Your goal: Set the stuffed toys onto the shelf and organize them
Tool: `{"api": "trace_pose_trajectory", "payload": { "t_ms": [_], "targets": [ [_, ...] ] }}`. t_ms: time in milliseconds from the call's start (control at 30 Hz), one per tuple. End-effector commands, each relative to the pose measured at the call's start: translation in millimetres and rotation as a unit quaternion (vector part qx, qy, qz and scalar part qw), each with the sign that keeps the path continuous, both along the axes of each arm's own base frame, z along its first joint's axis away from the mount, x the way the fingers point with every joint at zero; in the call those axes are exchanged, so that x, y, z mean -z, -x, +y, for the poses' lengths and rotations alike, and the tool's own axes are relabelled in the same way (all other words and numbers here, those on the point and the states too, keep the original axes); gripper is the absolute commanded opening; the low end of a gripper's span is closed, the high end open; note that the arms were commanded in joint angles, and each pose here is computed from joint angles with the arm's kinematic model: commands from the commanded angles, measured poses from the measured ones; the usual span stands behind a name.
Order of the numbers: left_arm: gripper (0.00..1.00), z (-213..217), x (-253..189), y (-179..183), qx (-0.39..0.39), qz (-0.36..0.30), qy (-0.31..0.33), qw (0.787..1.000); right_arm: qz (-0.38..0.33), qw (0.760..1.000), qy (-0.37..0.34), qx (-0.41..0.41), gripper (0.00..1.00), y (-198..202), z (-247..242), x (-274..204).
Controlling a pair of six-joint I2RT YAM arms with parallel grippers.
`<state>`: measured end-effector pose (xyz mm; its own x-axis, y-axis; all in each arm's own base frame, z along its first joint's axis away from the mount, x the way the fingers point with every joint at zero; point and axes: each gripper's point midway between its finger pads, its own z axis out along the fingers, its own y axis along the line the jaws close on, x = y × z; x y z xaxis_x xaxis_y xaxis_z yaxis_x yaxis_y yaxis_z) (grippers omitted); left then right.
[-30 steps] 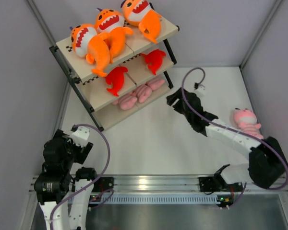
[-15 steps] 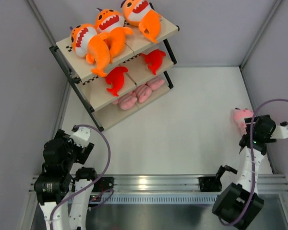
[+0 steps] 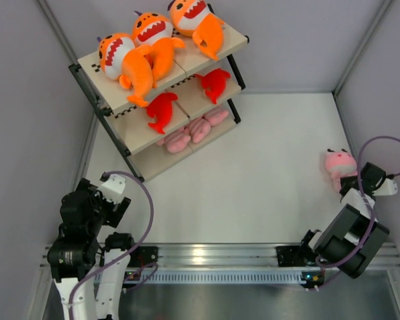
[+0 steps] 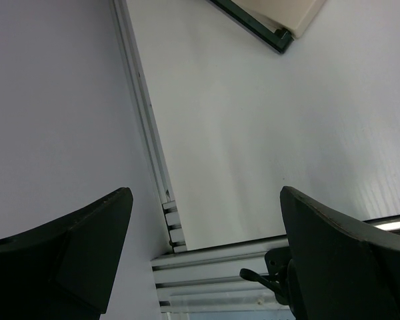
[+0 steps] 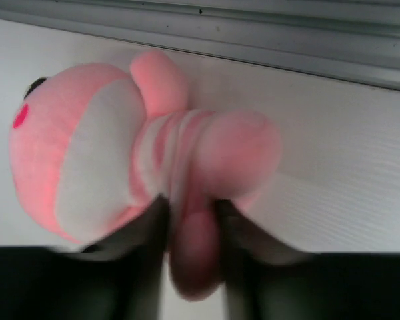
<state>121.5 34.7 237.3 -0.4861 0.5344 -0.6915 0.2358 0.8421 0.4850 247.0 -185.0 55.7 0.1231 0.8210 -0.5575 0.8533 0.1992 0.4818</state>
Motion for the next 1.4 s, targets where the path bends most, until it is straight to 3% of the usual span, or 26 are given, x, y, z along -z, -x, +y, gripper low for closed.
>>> {"api": "trace_pose_trajectory", "payload": {
  "t_ms": [0,67,100,333,400,533,567,600,633,700,733,800,833,933,1100,1133,1167,1233,1367],
  "targets": [
    [0.99,2,-16,-7,-0.008,-0.023,0.001,1.000,-0.055,0.998,0.028,-0.026,0.20,-28,-12,-22],
    [0.99,2,-15,-8,-0.009,-0.020,0.002,1.000,-0.065,0.997,0.031,-0.038,0.02,-31,-10,-25],
    [0.99,2,-13,-8,-0.008,-0.018,0.003,1.000,-0.080,0.995,0.024,-0.056,0.00,-33,-1,-28],
    [0.98,9,35,-9,-0.023,0.047,-0.009,0.999,-0.149,0.973,0.067,-0.161,0.00,-48,61,-101],
    [0.99,15,46,-10,-0.042,0.056,-0.012,0.997,-0.166,0.958,0.087,-0.216,0.00,-55,104,-125],
    [0.99,30,72,-12,-0.085,0.075,-0.030,0.993,-0.181,0.935,0.063,-0.298,0.00,-52,178,-135],
    [0.99,32,76,-13,-0.095,0.076,-0.030,0.992,-0.190,0.920,0.040,-0.339,0.00,-50,213,-133],
    [0.99,35,76,-18,-0.106,0.066,-0.032,0.992,-0.196,0.917,0.038,-0.346,0.00,-48,226,-135],
    [0.98,42,77,-18,-0.127,0.060,-0.040,0.989,-0.208,0.898,0.019,-0.388,0.00,-44,262,-138],
    [0.98,47,84,-22,-0.152,0.051,-0.037,0.986,-0.201,0.891,0.014,-0.407,0.00,-43,290,-133],
    [0.99,50,86,-21,-0.165,0.050,-0.039,0.984,-0.211,0.869,-0.005,-0.448,0.00,-33,329,-137],
    [0.99,54,85,-22,-0.184,0.039,-0.034,0.982,-0.198,0.856,-0.009,-0.477,0.00,-33,367,-130],
    [0.98,55,85,-22,-0.191,0.037,-0.032,0.980,-0.196,0.834,-0.026,-0.515,0.00,-19,402,-129],
    [0.99,60,80,-20,-0.218,0.023,-0.027,0.975,-0.216,0.807,-0.056,-0.547,0.00,-16,467,-134],
    [0.98,65,79,-16,-0.236,0.013,-0.026,0.971,-0.237,0.787,-0.079,-0.564,0.00,-30,561,-138],
    [0.99,65,78,-16,-0.236,0.012,-0.026,0.971,-0.256,0.778,-0.097,-0.566,0.00,-30,585,-156],
    [0.99,64,78,-17,-0.235,0.010,-0.026,0.972,-0.241,0.782,-0.094,-0.567,0.00,-33,601,-136],
    [0.99,63,79,-17,-0.231,0.012,-0.025,0.973,-0.260,0.777,-0.123,-0.560,0.00,-35,632,-152],
    [0.99,62,77,-18,-0.228,0.011,-0.024,0.973,-0.245,0.802,-0.120,-0.531,0.00,-51,668,-122]
  ]
}}
